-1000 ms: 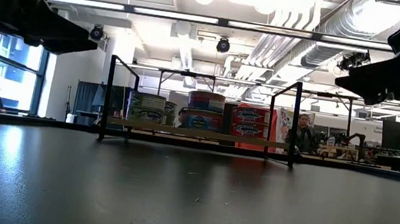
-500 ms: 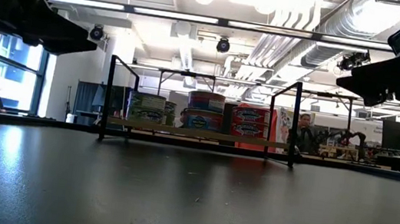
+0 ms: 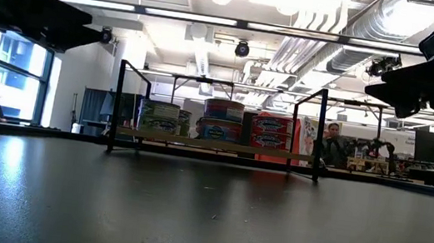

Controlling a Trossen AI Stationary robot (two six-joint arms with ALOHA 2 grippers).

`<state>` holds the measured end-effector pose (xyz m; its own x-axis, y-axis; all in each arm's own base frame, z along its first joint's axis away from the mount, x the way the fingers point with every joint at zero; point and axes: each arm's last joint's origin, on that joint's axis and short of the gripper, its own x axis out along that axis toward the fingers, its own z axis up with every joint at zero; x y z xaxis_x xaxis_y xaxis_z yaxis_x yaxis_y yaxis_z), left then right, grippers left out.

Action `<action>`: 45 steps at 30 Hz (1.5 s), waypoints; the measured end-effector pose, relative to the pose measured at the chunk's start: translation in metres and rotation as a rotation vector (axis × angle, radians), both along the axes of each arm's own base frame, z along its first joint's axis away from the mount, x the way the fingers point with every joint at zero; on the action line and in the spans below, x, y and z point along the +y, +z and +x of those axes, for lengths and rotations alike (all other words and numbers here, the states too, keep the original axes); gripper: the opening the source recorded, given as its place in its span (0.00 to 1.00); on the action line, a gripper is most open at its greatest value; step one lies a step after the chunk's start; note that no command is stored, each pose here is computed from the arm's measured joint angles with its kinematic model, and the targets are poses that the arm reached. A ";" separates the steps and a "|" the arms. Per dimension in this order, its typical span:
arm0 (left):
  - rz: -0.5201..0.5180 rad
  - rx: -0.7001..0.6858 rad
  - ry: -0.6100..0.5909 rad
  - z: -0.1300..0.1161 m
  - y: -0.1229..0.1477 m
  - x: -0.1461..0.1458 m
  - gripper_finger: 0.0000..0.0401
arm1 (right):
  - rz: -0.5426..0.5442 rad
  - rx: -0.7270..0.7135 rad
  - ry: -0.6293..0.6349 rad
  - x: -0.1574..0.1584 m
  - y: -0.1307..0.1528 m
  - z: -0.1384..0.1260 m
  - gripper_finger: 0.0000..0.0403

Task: Stack canned seafood by type on shelf
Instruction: Return to Home Position

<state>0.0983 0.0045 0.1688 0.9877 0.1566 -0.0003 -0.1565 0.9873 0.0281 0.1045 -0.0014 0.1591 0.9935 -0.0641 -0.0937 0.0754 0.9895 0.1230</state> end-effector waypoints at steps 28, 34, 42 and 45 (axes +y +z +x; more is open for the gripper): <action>0.001 -0.036 -0.014 -0.002 0.002 -0.001 0.73 | 0.001 -0.117 0.006 0.000 0.010 -0.007 0.56; 0.001 -0.036 -0.026 -0.002 0.002 -0.003 0.73 | 0.001 -0.165 0.003 0.000 0.014 -0.008 0.56; 0.001 -0.035 -0.029 -0.002 0.002 -0.003 0.73 | 0.001 -0.131 0.003 0.000 0.011 -0.007 0.56; 0.001 -0.035 -0.030 -0.002 0.002 -0.003 0.73 | 0.001 -0.122 0.006 0.000 0.010 -0.007 0.56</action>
